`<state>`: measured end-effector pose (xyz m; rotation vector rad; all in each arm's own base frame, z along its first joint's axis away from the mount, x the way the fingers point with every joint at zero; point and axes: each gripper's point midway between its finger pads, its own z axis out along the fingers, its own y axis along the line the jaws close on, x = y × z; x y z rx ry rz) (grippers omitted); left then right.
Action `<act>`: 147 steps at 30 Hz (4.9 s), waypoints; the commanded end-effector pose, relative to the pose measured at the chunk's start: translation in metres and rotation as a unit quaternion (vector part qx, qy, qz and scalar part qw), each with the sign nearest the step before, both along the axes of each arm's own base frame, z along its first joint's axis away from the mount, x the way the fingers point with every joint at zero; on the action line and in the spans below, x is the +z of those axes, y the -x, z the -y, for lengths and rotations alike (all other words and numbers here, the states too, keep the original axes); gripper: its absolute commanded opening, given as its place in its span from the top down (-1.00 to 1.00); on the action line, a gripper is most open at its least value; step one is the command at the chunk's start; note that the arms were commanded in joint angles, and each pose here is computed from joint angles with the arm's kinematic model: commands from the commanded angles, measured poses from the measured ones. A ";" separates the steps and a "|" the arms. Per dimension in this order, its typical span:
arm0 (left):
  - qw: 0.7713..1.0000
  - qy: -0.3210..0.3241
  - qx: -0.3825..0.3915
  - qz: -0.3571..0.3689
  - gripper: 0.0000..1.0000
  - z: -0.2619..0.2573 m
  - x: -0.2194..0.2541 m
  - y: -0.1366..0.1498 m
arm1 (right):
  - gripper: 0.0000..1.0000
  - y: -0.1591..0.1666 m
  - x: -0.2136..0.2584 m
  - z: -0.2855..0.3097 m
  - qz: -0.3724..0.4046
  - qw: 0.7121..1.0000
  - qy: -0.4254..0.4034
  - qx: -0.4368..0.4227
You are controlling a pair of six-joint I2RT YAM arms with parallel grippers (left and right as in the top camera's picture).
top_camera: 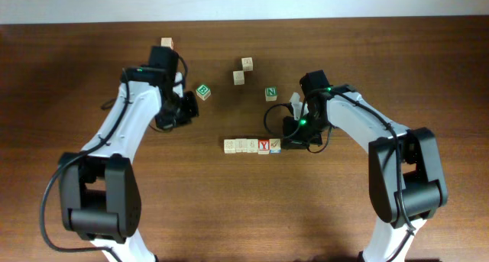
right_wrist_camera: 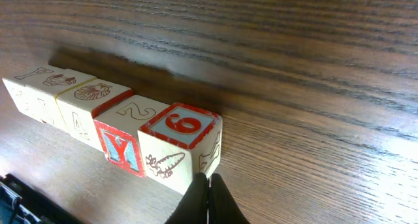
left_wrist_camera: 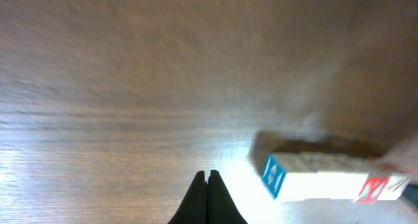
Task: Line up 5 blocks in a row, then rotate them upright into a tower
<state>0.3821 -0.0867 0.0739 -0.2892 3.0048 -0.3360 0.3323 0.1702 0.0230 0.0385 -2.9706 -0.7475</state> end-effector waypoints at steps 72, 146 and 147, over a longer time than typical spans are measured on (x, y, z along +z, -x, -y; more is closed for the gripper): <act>0.974 0.180 -0.129 -0.033 1.00 0.088 -0.059 0.045 | 0.91 0.003 0.033 -0.047 -0.001 0.983 -0.183 0.035; 0.984 0.128 -0.122 -0.034 1.00 0.072 -0.068 0.043 | 0.91 0.002 0.007 0.111 -0.052 0.984 0.131 -0.111; 0.984 0.128 -0.122 -0.034 1.00 0.072 -0.068 0.043 | 0.91 0.001 0.011 0.110 -0.050 0.984 0.130 -0.111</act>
